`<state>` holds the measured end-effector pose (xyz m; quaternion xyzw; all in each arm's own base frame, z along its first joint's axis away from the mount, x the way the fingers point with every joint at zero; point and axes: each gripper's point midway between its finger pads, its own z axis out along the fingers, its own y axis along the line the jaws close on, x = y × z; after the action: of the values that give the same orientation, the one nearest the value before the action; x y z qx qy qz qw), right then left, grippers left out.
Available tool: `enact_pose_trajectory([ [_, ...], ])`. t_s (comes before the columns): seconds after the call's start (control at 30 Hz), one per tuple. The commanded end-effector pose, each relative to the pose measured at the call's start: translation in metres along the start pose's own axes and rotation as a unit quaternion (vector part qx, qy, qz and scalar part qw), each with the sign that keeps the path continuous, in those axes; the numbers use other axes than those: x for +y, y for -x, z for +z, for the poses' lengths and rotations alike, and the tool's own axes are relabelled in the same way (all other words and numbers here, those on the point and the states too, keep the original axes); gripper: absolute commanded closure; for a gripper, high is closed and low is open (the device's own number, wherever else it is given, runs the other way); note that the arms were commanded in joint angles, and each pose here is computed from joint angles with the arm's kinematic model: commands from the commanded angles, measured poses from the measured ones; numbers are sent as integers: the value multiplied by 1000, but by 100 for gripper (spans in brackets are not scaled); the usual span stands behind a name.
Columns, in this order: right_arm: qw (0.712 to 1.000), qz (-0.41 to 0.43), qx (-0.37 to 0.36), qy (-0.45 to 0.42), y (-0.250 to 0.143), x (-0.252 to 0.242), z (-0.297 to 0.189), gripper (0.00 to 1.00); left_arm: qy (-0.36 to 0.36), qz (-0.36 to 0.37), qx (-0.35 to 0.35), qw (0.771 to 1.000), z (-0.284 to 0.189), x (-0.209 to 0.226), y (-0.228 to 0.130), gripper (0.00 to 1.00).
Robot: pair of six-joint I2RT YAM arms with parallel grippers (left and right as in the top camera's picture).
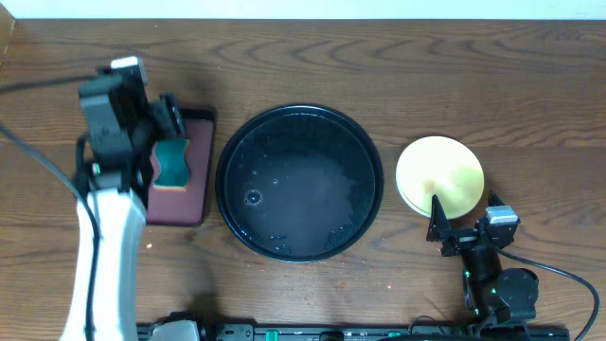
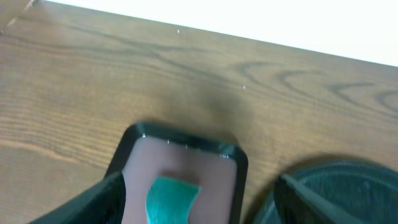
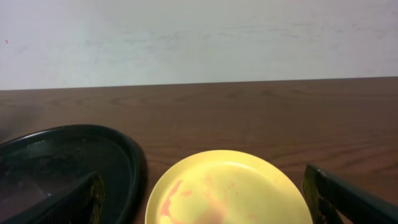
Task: Clean dirty plates on tray and stack at the side
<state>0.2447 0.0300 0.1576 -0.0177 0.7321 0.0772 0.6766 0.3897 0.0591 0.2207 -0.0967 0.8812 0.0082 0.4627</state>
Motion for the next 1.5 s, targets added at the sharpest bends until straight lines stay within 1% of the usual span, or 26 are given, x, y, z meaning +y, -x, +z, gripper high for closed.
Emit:
enact_pose_trajectory([
  [0.0,1000,-6,-1,3,0,1,0,1,-7,-2,-37,999,-20,0,-19,24],
  [0.17,1000,-6,-1,3,0,1,0,1,-12,1,-103,995,-46,1,-42,24],
  [0.43,1000,-6,-1,3,0,1,0,1,-17,11,-185,983,-71,3,-97,23],
  [0.63,1000,-6,-1,3,0,1,0,1,-23,15,-214,977,-72,3,-127,24],
  [0.77,1000,-6,-1,3,0,1,0,1,-26,33,-222,974,-68,0,-143,24],
  [0.83,1000,-6,-1,3,0,1,0,1,-27,44,-222,974,-67,-1,-148,23],
  [1.03,1000,-6,-1,3,0,1,0,1,-26,77,-242,967,-75,-6,-143,24],
  [1.47,1000,-6,-1,3,0,1,0,1,-30,79,-227,970,-76,-7,-155,23],
])
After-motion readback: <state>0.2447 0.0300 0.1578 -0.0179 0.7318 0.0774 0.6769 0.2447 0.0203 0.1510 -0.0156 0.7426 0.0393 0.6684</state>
